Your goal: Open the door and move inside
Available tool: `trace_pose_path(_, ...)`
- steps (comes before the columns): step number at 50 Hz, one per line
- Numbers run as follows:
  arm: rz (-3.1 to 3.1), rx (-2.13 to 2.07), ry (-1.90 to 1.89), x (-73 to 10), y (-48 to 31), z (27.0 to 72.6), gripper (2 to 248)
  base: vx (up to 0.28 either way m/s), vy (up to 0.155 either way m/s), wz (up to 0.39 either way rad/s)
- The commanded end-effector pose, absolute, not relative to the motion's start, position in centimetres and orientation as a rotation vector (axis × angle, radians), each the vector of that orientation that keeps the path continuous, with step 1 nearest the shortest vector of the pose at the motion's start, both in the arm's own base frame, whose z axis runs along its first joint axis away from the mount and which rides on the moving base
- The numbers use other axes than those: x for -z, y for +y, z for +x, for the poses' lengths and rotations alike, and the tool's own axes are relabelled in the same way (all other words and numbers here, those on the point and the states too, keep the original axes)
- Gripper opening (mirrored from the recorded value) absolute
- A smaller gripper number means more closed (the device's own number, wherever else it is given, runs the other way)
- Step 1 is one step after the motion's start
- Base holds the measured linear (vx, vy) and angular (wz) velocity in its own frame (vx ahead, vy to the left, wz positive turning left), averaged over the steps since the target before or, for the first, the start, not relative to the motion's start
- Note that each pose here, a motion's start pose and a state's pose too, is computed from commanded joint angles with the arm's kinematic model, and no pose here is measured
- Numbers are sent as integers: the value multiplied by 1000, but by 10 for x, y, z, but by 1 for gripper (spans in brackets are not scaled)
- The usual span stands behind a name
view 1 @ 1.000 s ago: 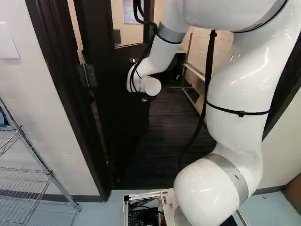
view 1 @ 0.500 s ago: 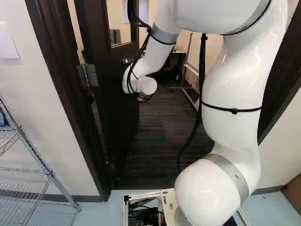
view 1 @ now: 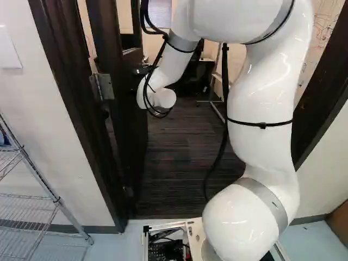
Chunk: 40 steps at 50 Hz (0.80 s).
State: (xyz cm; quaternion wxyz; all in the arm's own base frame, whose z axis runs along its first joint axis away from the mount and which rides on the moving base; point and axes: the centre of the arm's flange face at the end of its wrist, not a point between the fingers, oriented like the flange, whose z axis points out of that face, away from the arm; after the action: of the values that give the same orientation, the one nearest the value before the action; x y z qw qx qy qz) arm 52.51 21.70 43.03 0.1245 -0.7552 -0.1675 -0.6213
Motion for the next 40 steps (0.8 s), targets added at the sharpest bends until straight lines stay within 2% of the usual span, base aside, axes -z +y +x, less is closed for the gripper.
trace_pose_path(40, -2185, 1808, -514, -429, 228, 530, 247, 0, 0, 0)
